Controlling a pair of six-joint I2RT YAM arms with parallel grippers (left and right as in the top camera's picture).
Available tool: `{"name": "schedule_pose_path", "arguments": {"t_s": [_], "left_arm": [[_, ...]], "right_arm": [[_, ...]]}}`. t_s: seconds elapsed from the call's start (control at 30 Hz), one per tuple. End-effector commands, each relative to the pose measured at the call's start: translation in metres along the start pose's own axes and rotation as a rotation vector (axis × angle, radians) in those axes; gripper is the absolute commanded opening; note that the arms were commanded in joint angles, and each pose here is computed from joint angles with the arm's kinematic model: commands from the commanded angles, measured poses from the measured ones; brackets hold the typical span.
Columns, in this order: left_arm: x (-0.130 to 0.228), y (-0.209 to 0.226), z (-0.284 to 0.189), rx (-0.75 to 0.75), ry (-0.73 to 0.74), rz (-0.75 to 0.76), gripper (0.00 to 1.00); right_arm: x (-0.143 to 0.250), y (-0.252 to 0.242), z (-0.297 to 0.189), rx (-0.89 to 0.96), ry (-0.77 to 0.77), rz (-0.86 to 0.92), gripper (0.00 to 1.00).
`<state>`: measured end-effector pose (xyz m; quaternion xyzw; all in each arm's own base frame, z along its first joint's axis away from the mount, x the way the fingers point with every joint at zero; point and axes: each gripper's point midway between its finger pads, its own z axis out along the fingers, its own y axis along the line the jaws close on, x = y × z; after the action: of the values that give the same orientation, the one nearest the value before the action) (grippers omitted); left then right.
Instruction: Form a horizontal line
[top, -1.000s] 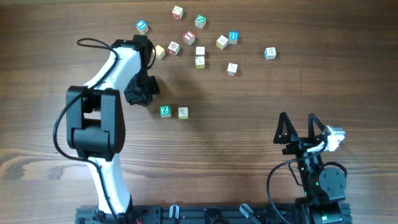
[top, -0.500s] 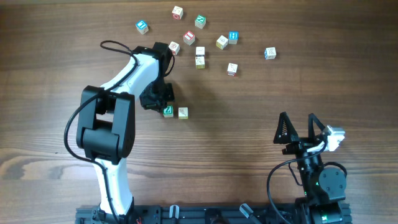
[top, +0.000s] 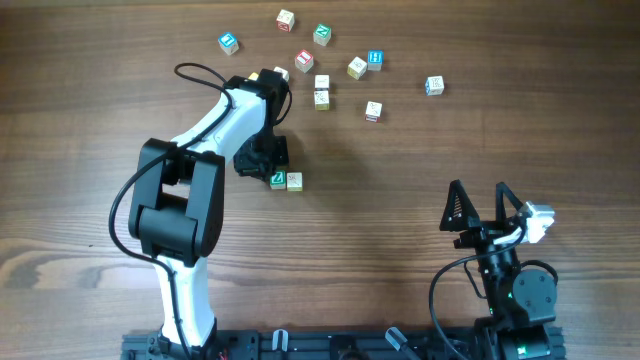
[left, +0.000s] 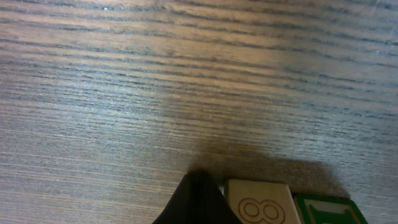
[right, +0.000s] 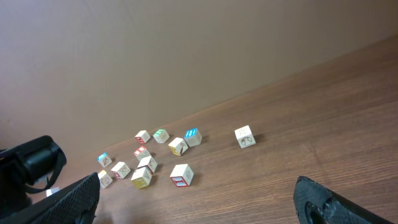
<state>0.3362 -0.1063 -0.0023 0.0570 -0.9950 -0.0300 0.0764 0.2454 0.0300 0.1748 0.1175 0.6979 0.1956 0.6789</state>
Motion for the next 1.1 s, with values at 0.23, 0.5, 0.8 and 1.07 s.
{"name": "schedule_pose_path", "arguments": {"t_s": [0.23,0.5,0.8,1.07], "left_arm": [[0.002,-0.004,0.007,0.01,0.006,0.016,0.04],[0.009,-0.007,0.007,-0.005,0.023,0.055,0.04],[-0.007,0.007,0.006,-0.085,-0.053,0.051,0.05],[-0.047,-0.01,0.001,-0.015,-0.216,0.006,0.04]], "right_arm": [[0.0,0.001,0.0,-0.009,0.0,0.0,1.0],[0.0,0.001,0.0,-0.008,0.0,0.0,1.0],[0.0,0.001,0.0,-0.009,0.0,0.0,1.0],[0.0,0.001,0.0,-0.009,0.0,0.001,0.99]]}}
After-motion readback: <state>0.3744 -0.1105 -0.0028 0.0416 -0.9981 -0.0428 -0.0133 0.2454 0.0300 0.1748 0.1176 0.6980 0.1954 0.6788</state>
